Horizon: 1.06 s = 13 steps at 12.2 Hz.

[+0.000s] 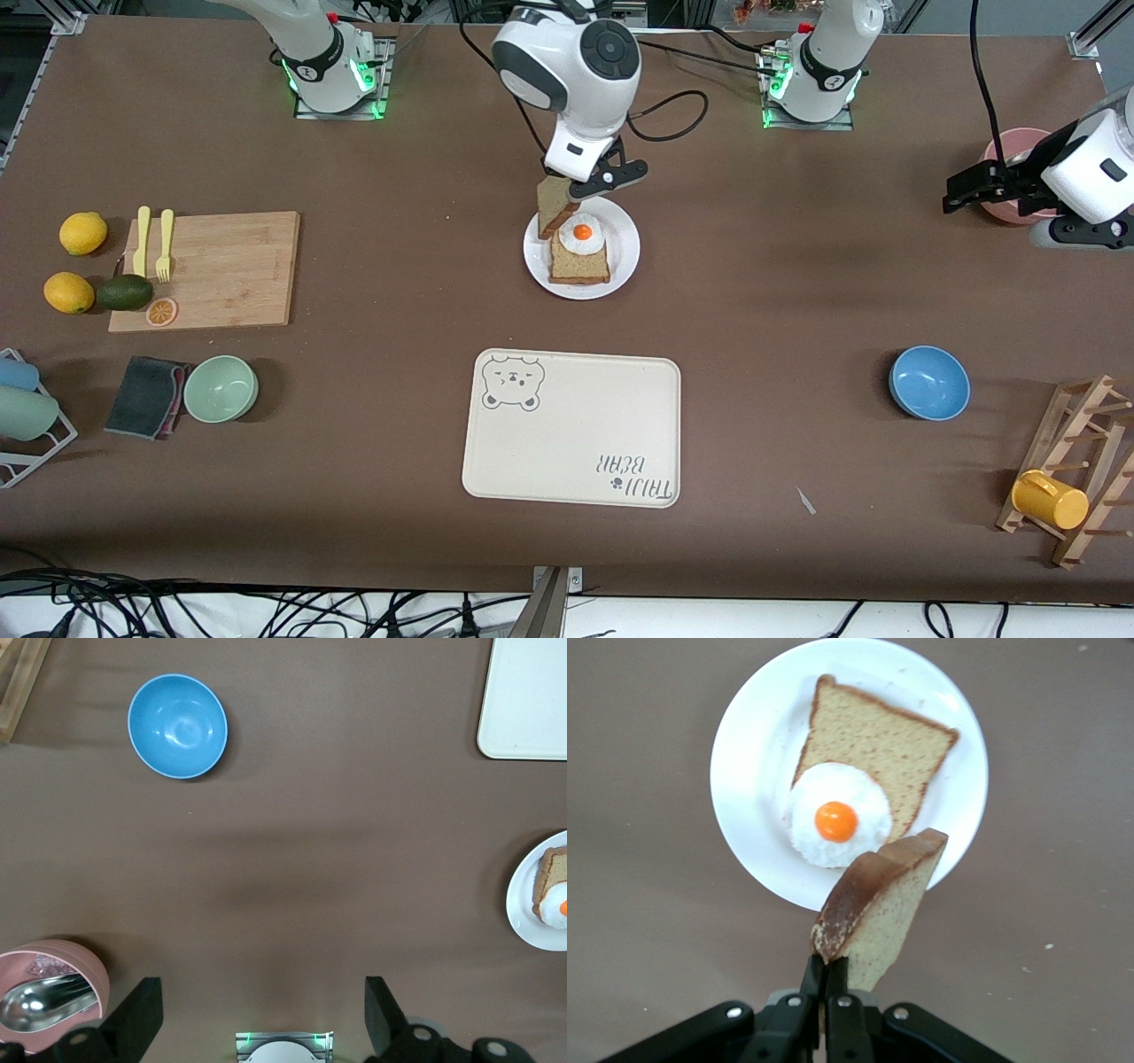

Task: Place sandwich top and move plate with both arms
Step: 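Carry the bread slice with the right gripper over the egg toast plate, then lower the bread onto the egg toast and open the right gripper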

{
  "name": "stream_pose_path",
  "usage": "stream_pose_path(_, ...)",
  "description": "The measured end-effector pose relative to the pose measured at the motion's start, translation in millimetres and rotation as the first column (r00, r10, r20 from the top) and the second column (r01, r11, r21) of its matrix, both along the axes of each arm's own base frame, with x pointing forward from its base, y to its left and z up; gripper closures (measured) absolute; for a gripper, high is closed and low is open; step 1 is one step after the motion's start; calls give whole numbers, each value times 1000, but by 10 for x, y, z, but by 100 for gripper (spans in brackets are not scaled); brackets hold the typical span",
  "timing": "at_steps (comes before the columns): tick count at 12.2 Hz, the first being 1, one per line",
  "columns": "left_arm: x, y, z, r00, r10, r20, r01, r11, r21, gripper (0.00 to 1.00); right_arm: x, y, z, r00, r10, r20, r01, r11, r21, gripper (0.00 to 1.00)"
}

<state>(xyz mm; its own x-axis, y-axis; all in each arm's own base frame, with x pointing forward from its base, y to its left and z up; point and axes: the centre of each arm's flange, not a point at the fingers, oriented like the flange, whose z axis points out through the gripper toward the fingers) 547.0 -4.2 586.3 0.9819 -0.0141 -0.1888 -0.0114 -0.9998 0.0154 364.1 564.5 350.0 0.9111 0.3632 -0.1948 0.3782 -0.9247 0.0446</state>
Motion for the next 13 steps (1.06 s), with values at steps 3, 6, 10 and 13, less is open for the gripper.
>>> stream_pose_path(3,7,4,-14,1000,1,-3,-1,1000,0,0,199,22,13,997,-74,37,72,997,30,96)
stream_pose_path(6,8,5,-18,1000,1,-3,-1,1000,0,0,200,153,-65,989,-129,74,124,990,62,96)
stream_pose_path(10,11,5,-23,1000,1,-4,-1,1000,0,0,367,98,-305,983,-154,98,151,988,41,79)
stream_pose_path(13,13,5,-27,1000,1,-5,-1,1000,0,0,663,-14,-166,972,-203,117,197,978,66,44)
